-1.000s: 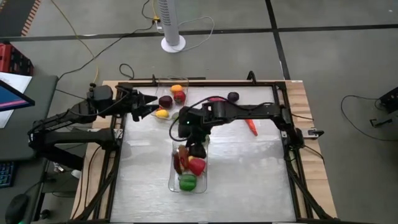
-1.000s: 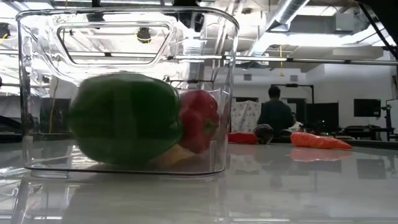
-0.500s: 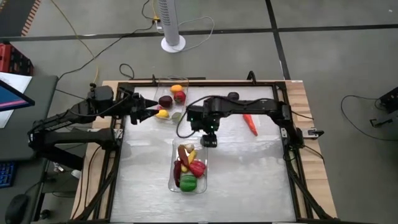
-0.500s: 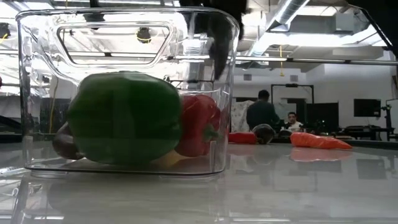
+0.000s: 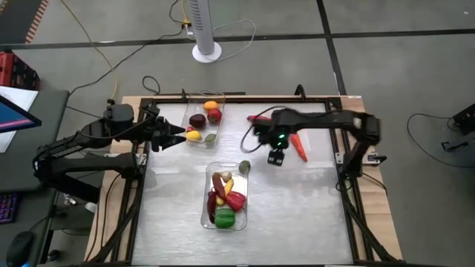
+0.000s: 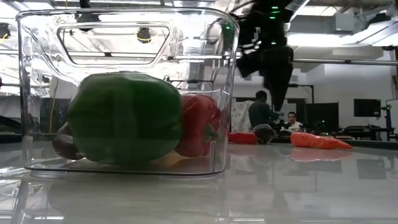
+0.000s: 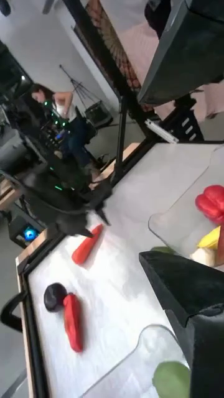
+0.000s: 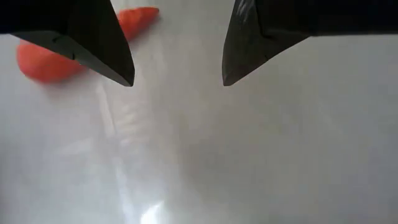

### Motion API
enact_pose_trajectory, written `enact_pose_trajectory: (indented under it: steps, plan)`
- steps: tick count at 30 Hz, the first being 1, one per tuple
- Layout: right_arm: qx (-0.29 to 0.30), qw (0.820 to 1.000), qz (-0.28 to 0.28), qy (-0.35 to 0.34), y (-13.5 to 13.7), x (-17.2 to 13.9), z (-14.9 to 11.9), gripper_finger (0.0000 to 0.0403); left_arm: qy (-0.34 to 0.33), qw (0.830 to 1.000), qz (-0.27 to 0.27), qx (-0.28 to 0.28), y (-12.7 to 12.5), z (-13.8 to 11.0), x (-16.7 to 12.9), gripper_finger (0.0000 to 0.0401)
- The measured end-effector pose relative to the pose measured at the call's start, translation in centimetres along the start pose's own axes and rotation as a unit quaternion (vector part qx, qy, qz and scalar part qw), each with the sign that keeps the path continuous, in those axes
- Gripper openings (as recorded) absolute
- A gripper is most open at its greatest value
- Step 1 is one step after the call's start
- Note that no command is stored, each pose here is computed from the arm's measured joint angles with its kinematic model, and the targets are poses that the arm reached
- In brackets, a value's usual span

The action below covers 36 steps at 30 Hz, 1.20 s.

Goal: Sort produce into baskets
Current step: Put the orange carrot into the bottom transparent bin

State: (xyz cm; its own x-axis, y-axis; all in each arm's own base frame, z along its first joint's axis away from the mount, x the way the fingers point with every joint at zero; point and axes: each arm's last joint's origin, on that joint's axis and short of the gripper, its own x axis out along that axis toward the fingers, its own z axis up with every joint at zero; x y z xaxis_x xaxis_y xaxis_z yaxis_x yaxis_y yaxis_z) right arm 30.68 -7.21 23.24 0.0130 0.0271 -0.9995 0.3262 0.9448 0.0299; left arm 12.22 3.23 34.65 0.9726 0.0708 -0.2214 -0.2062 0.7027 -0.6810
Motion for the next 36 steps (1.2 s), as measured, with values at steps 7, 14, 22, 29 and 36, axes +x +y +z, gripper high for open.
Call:
enact_pose_trajectory:
  steps: [7,14,22,29,36]
  plan:
    - [0.156,0.984,-0.042,-0.08,-4.1,0.0,-4.6,0.0272,-0.02,0.999,0.037,0.008,0.3,0.2,0.4,0.0387]
    - [0.212,0.971,-0.048,-0.102,-7.0,1.4,-6.3,0.0272,-0.044,0.996,0.075,0.007,0.6,0.3,0.8,0.0387]
    - [0.248,0.966,-0.055,-0.054,-9.8,3.9,-6.1,0.0272,-0.033,0.995,0.095,0.0,1.1,0.4,2.0,0.0387]
    - [0.256,0.967,-0.002,-0.002,-10.9,6.4,-5.6,0.0272,-0.025,0.994,0.106,-0.007,1.3,0.3,2.7,0.0387]
    - [0.237,0.971,0.011,0.032,-10.5,8.3,-4.9,0.0261,-0.029,0.993,0.113,-0.012,1.4,0.3,2.8,0.0387]
